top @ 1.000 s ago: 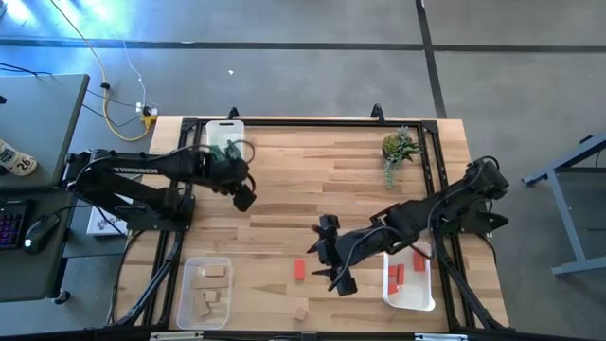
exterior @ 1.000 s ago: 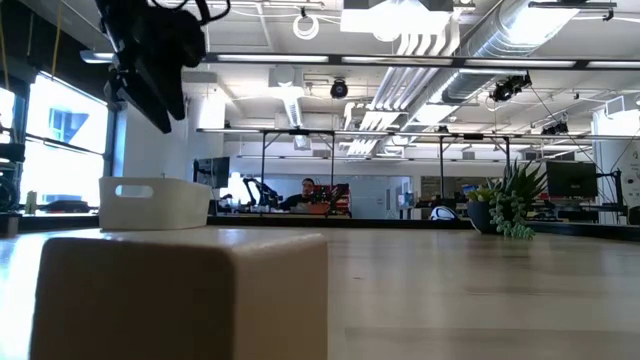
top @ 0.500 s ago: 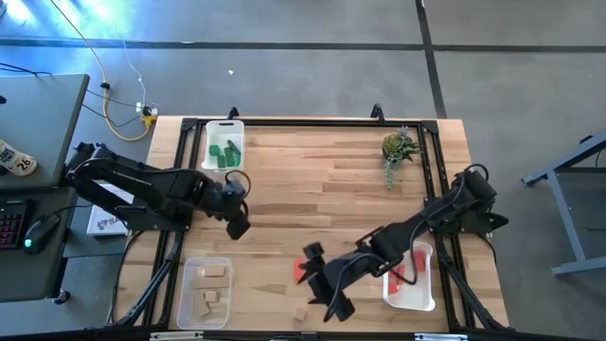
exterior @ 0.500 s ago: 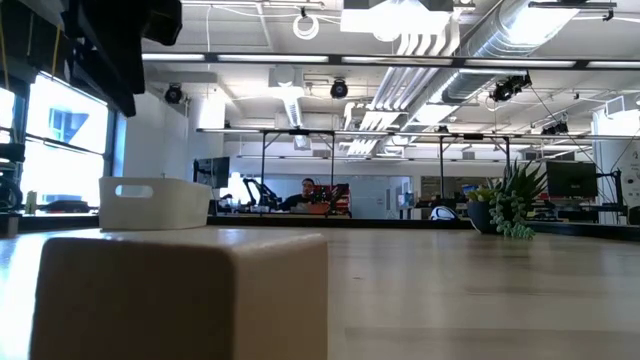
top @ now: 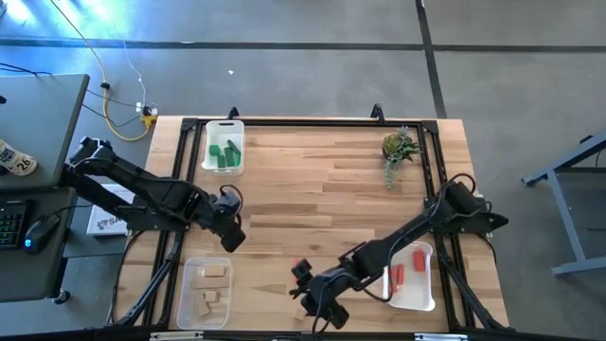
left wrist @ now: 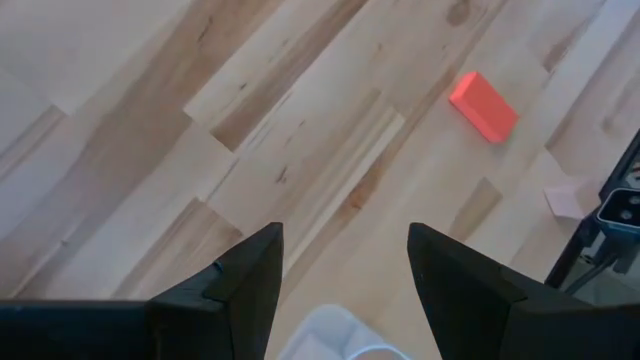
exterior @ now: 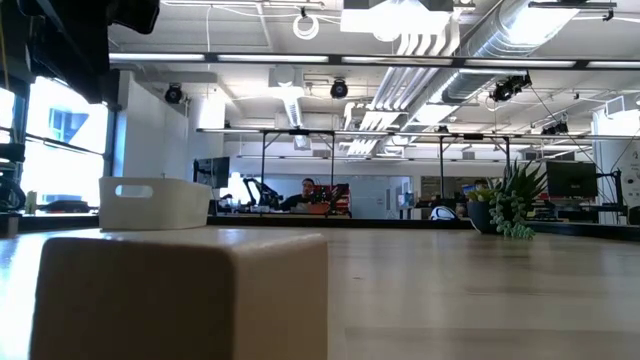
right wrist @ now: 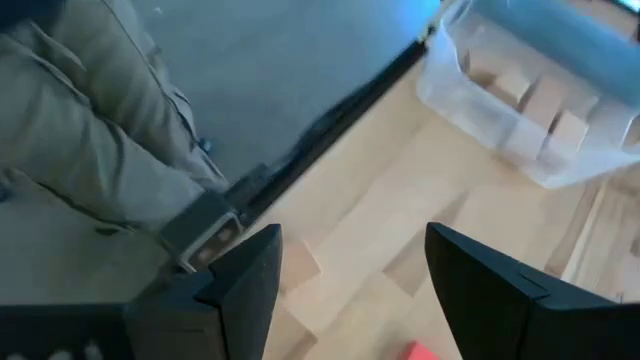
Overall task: Sort & place blocks by color
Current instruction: Put the orange block into the bottom white bin
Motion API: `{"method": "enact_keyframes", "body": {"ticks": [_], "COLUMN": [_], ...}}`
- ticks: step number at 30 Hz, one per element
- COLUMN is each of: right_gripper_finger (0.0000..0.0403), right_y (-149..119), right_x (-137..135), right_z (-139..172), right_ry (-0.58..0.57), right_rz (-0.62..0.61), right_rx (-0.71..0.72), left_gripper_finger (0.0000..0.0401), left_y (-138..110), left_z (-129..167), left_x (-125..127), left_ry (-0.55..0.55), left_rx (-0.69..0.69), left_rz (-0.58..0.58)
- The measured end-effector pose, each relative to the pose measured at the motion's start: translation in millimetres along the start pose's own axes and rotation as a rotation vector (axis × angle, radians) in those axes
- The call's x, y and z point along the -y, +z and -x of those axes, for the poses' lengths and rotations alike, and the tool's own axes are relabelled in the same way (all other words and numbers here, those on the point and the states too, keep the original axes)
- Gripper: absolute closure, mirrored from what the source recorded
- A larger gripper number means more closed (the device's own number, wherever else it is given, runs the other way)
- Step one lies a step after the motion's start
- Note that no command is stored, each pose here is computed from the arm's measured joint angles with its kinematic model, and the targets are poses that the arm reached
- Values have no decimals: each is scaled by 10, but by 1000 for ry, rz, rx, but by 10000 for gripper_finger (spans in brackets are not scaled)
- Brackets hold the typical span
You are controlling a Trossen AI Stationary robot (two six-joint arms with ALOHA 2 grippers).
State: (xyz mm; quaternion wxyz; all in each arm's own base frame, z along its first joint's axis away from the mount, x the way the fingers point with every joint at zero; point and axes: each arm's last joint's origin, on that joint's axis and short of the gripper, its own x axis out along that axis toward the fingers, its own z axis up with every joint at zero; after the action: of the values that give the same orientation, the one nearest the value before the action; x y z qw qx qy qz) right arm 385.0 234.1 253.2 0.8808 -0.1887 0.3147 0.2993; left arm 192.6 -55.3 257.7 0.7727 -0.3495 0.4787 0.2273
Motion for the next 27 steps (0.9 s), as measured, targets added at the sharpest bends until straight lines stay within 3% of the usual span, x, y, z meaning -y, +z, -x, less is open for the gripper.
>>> {"method": "enact_keyframes", "body": {"ticks": [16,27], "right_gripper_finger": [169,169], "right_y": [-470,-779], "right_x": [358,630], "right_z": [-441,-573], "right_ry": [-40,23], "right_rz": [187,295], "right_rx": [-217,-333], "left_gripper_finger": [199,199], "left_y": [-114,-115], "left_z": [21,22], "left_x": [58,57], "left_ry": [-6,1], "left_rx": [22,40], "left_rz": [-28,-30]}}
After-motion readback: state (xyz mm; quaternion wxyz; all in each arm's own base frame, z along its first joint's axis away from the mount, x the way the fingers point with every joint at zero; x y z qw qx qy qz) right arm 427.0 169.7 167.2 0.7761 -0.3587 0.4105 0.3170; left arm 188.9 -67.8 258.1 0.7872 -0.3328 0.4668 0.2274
